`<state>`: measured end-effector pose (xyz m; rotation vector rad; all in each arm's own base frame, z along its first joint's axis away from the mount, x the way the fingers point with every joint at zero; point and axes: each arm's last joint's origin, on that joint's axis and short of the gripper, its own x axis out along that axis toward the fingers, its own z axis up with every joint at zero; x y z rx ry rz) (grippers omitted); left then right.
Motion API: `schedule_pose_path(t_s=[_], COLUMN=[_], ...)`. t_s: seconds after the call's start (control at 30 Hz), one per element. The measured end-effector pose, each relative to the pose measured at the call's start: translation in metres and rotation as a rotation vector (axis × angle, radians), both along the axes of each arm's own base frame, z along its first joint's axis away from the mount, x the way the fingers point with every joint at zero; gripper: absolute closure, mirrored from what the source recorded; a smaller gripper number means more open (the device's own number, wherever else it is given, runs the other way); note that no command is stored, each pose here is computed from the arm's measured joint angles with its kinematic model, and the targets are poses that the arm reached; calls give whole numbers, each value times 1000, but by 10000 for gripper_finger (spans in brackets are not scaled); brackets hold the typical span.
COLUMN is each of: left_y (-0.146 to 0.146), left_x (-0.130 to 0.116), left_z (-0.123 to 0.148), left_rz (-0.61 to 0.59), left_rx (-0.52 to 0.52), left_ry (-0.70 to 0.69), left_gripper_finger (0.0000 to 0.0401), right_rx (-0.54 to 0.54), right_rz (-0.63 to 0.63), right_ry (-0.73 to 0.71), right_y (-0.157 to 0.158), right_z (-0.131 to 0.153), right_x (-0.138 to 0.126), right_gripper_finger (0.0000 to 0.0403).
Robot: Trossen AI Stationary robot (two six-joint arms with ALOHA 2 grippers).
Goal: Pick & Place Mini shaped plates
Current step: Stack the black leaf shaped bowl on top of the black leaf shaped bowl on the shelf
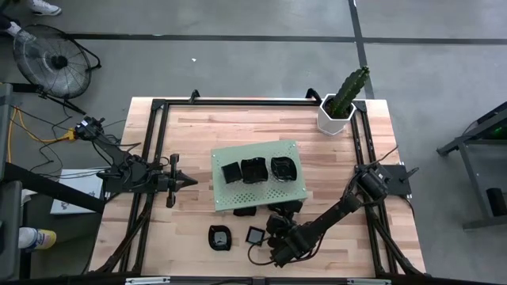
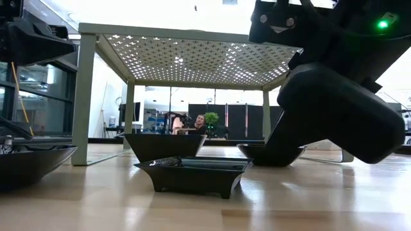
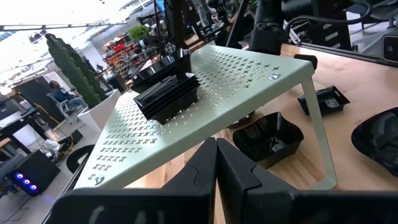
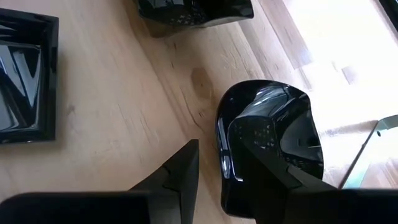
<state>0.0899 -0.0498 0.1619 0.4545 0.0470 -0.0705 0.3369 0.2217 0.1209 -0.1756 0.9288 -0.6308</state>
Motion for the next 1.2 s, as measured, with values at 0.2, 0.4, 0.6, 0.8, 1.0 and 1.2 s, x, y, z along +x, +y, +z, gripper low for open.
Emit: schedule_pose_path(t_s=[0.2, 0.4, 0.6, 0.8, 1.0, 1.2], left_y=[0, 0, 0, 0, 0, -1], left_x=[0, 0, 0, 0, 0, 0], left_z=[0, 0, 0, 0, 0, 0], left_rz=[0, 0, 0, -1, -14, -18], left_rx=[0, 0, 0, 0, -1, -1], left_ry=[0, 0, 0, 0, 1, 1], left_gripper_finger=[400, 400, 400, 400, 400, 400], right_rx=[29, 47, 79, 93, 99, 135], right_rz=[-3, -20, -28, -29, -28, -31], right_ry=[39, 56, 74, 80, 82, 91], right_y=[-5, -14, -16, -15, -15, -14], right_z=[-1, -1, -2, -2, -3, -3], right_x=[3, 9, 10, 10, 10, 10], right_gripper_finger=[293, 293, 296, 335, 390, 395])
